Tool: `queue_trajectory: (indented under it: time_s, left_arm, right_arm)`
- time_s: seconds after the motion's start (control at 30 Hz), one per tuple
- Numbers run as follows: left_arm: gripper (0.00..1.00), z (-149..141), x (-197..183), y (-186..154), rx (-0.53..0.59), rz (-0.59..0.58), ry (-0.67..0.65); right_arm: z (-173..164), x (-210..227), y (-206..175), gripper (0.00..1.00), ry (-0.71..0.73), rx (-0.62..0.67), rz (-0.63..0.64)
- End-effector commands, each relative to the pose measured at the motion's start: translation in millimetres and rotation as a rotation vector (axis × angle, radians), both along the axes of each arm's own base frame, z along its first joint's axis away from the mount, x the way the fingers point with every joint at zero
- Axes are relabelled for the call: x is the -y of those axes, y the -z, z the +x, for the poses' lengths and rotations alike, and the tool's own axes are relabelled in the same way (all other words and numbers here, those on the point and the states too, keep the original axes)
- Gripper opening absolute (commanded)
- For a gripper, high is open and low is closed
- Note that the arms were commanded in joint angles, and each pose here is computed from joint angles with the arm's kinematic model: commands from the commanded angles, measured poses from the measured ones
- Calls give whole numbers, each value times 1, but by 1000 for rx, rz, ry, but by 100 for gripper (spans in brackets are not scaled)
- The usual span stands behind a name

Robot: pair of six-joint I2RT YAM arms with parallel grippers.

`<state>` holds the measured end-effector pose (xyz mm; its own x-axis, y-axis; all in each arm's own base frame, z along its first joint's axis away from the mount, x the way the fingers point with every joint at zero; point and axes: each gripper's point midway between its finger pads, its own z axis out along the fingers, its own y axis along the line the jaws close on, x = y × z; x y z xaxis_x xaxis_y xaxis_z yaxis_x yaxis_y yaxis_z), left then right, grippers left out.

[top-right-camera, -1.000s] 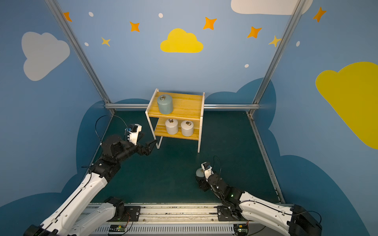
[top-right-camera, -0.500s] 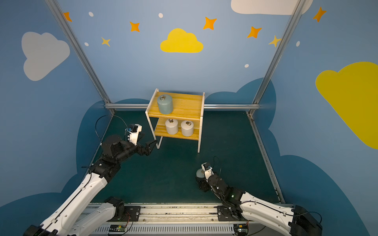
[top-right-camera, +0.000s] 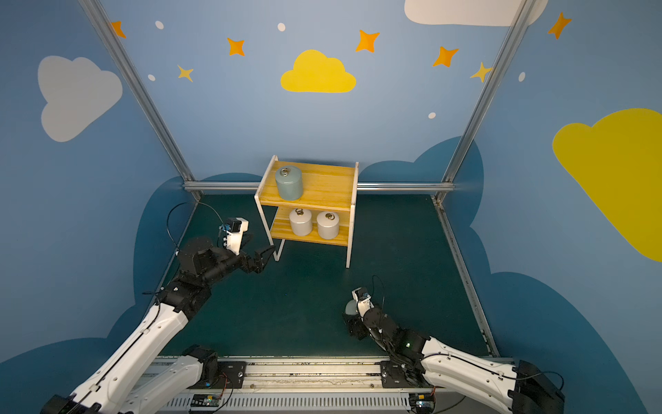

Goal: Remove the tea canisters from the shelf
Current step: Place the tea canister at the center of the board, then pick up the tea canister from the shelf.

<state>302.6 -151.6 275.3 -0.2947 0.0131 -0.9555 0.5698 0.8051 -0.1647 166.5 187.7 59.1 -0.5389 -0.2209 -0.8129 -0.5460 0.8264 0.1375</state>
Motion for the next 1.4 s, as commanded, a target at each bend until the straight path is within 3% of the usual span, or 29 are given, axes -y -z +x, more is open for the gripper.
queue_trajectory:
  time_s: [0.0, 0.53, 1.1, 1.37]
  left_arm:
    - [100, -3, 0, 3, 4, 13, 3]
    - [100, -5, -1, 4, 7, 20, 3]
    - [100, -3, 0, 1, -25, 27, 2]
    - [100, 1, 0, -23, 4, 29, 1]
  right_arm:
    - [2, -4, -16, 84, 2, 13, 20]
    - [5, -19, -31, 87, -54, 39, 4]
    - [20, -30, -80, 89, -79, 101, 17]
    - [34, -29, -102, 89, -62, 94, 37]
